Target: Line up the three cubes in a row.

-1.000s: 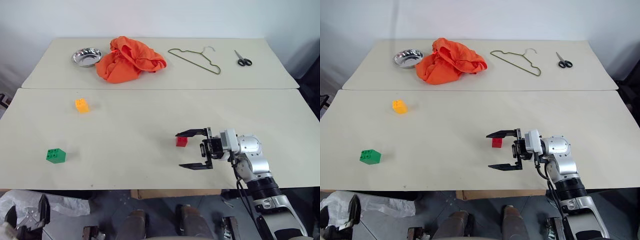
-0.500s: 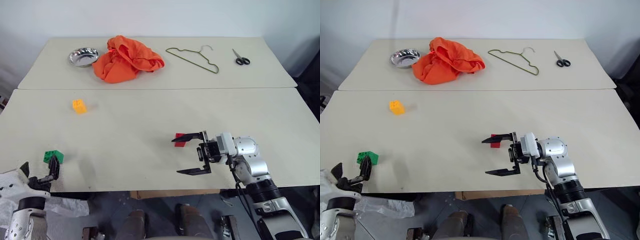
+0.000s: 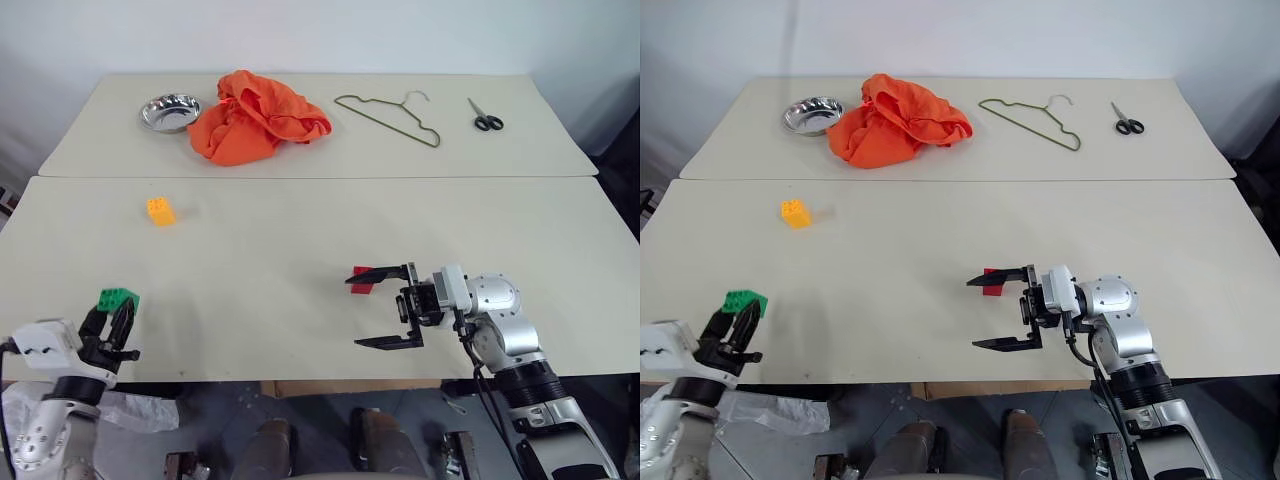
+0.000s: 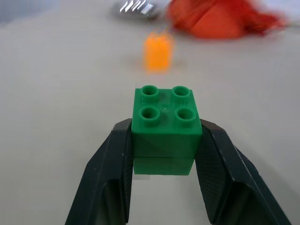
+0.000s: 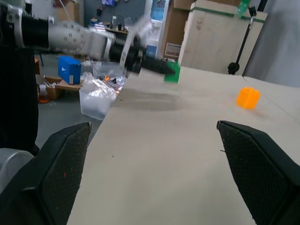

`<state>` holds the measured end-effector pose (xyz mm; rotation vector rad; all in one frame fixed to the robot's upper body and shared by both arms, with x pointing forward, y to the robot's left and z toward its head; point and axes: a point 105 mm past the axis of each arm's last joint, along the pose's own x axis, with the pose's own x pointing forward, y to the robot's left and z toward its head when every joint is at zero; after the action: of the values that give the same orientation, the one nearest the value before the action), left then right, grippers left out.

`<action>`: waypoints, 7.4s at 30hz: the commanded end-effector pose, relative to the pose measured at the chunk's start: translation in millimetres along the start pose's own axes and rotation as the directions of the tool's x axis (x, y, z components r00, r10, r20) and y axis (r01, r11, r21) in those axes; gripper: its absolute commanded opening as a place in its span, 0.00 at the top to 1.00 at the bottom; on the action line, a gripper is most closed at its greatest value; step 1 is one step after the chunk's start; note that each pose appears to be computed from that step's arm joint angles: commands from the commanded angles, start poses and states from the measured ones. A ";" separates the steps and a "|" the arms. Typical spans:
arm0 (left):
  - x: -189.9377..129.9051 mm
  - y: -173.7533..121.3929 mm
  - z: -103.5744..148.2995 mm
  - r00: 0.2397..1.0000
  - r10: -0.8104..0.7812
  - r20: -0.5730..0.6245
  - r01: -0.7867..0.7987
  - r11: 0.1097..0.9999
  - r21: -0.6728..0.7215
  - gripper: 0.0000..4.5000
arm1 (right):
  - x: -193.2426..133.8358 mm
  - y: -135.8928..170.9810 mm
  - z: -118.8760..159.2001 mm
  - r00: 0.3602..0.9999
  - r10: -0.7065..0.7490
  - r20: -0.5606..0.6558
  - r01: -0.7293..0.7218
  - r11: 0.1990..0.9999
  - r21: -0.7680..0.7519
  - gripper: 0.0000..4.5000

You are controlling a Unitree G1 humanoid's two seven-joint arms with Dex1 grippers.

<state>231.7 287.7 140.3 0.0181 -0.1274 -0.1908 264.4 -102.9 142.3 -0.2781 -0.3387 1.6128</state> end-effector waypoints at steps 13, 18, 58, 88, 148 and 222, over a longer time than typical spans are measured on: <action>105.9 -112.8 -16.3 0.379 -0.883 -0.276 0.924 0.345 0.164 0.67 | -93.0 -4.7 10.0 0.896 -0.393 -0.207 0.376 0.919 -0.116 0.00; 124.9 -125.7 -27.3 0.333 -0.909 -0.252 0.941 0.301 0.157 0.67 | -98.8 3.9 11.8 0.869 -0.440 -0.227 0.424 0.898 -0.121 0.00; -55.4 60.4 -13.1 0.896 0.427 0.119 -0.415 0.903 -0.110 0.01 | -0.8 -29.7 38.1 0.955 -0.296 0.030 0.298 0.950 -0.091 0.00; 177.1 37.2 -12.9 0.923 0.375 -0.090 -0.381 0.923 -0.062 0.01 | 11.0 -15.9 38.2 0.981 -0.195 0.000 0.194 0.976 -0.101 0.00; 100.4 -79.8 -9.9 0.496 -0.859 -0.127 0.859 0.463 0.220 0.67 | -3.4 -14.2 33.3 0.963 -0.266 -0.049 0.261 0.961 -0.088 0.00; 102.5 -71.7 -47.6 0.198 -0.902 -0.384 0.980 0.193 0.053 0.51 | -42.1 -3.1 22.6 0.932 -0.309 -0.190 0.300 0.951 -0.075 0.00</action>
<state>339.0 193.9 112.0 0.4607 0.1003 -1.3950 262.5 -143.4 155.7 -0.3705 -0.2157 1.2632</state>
